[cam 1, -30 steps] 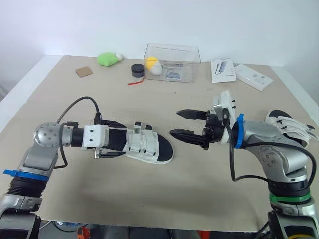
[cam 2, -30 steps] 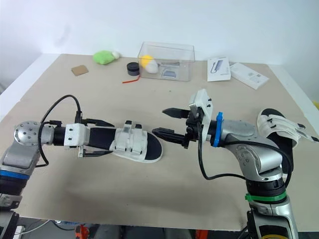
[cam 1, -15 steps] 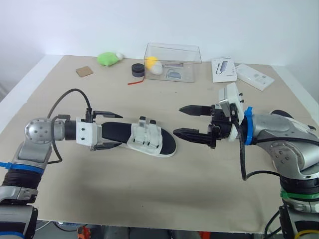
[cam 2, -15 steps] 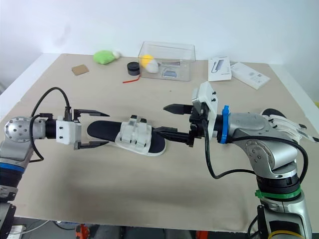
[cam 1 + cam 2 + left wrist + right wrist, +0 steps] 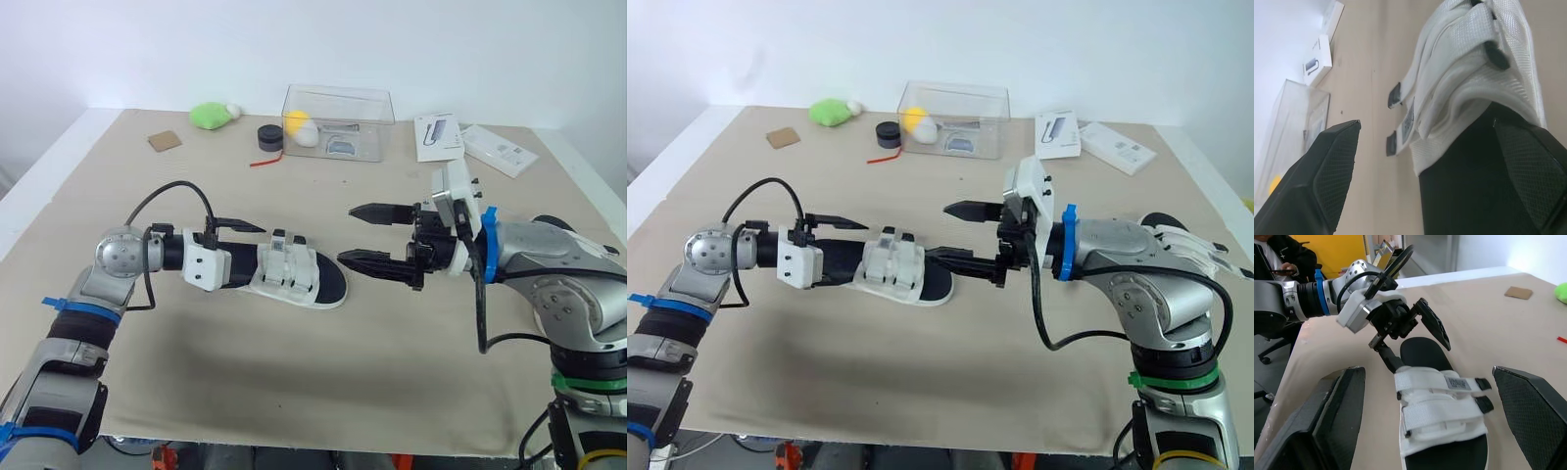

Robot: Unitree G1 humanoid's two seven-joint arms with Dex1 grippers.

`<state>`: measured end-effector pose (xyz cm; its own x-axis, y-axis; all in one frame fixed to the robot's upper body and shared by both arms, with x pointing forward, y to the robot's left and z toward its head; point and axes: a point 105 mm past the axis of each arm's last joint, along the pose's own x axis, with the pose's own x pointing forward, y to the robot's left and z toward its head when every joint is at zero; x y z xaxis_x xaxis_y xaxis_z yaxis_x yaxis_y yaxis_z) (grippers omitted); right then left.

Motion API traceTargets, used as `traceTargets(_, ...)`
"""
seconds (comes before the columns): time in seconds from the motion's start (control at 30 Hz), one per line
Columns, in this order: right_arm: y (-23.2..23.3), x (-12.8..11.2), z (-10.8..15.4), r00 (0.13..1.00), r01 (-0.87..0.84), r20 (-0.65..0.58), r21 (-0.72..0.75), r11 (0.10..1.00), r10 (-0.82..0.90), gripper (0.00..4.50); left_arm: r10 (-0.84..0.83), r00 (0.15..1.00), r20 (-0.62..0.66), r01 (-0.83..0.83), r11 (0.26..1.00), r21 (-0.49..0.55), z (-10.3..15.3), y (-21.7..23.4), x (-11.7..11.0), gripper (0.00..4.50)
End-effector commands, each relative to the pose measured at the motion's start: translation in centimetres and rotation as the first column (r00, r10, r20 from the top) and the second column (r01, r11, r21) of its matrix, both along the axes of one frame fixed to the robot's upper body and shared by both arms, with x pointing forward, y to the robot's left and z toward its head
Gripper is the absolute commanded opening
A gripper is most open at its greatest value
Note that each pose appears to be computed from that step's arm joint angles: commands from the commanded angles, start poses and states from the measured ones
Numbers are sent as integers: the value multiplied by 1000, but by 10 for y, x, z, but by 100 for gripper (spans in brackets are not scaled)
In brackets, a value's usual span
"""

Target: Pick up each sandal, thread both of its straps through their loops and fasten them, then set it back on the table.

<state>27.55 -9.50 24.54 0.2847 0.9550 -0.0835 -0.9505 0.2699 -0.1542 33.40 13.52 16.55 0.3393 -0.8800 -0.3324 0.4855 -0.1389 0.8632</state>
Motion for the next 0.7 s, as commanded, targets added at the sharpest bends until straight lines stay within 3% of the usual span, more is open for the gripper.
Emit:
traceTargets(0.03, -2, -8, 18, 998, -2, 70, 12, 1000, 1, 450, -24, 999, 38, 24, 1000, -7, 2, -6, 0, 409)
traceTargets(0.1, -3, -8, 17, 998, 2, 68, 14, 1000, -3, 450, -31, 998, 53, 31, 999, -6, 3, -7, 1, 338)
traceTargets(0.27, -2, -8, 17, 998, 8, 64, 18, 1000, -9, 450, -44, 996, 77, 46, 999, -20, 7, -13, 3, 95)
traceTargets(0.33, -2, -8, 17, 998, 8, 64, 19, 1000, -9, 450, -45, 996, 79, 46, 999, -20, 6, -14, 4, 26)
traceTargets(0.57, 1, -7, 16, 998, 4, 59, 30, 1000, -6, 450, 23, 995, 96, -15, 997, -79, 15, -13, 16, 12)
traceTargets(0.7, 5, 2, 18, 996, 45, 70, 82, 996, -51, 450, 338, 935, 107, -315, 931, -185, 39, 36, 49, 12)
